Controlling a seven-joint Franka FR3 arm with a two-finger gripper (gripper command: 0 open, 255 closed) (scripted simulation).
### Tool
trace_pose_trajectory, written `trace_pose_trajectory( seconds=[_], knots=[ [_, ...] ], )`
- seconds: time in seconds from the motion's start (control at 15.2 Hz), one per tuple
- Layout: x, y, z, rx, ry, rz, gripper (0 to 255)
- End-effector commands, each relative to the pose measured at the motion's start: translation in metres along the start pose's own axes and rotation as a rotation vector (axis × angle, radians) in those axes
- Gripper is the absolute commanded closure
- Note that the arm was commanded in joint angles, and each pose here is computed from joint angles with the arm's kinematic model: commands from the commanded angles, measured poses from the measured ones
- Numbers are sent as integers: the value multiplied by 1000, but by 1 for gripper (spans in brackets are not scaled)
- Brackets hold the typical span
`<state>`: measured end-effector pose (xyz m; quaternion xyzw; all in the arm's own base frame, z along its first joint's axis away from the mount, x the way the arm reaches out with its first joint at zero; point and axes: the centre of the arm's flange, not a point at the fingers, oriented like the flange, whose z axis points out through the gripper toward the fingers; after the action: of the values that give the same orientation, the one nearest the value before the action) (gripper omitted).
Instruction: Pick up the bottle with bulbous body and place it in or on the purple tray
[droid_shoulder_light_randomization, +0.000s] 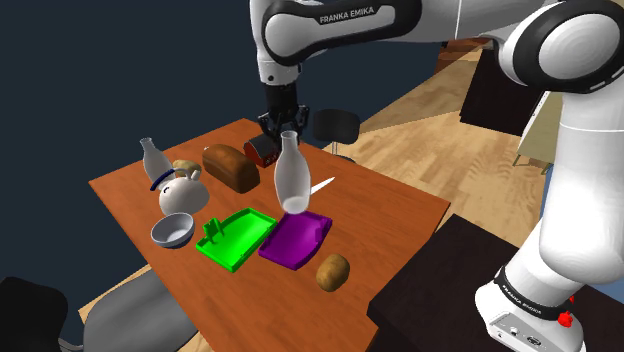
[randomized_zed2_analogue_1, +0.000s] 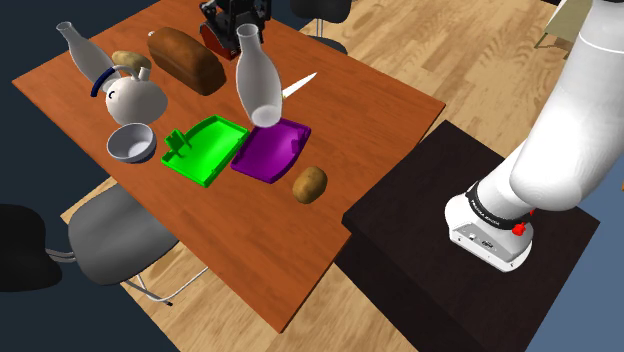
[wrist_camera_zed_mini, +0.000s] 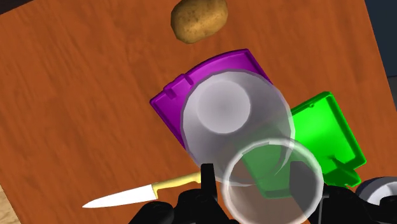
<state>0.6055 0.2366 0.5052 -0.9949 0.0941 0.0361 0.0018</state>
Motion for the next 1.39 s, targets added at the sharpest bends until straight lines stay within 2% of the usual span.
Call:
trace_pose_trajectory(
  seconds=[0.0,1.06,1.32],
  knots=[
    [0,-1,10,1,1,0,255],
    [6,-2,94,1,1,0,255],
    [7,-2,97,1,1,0,255]
  ],
)
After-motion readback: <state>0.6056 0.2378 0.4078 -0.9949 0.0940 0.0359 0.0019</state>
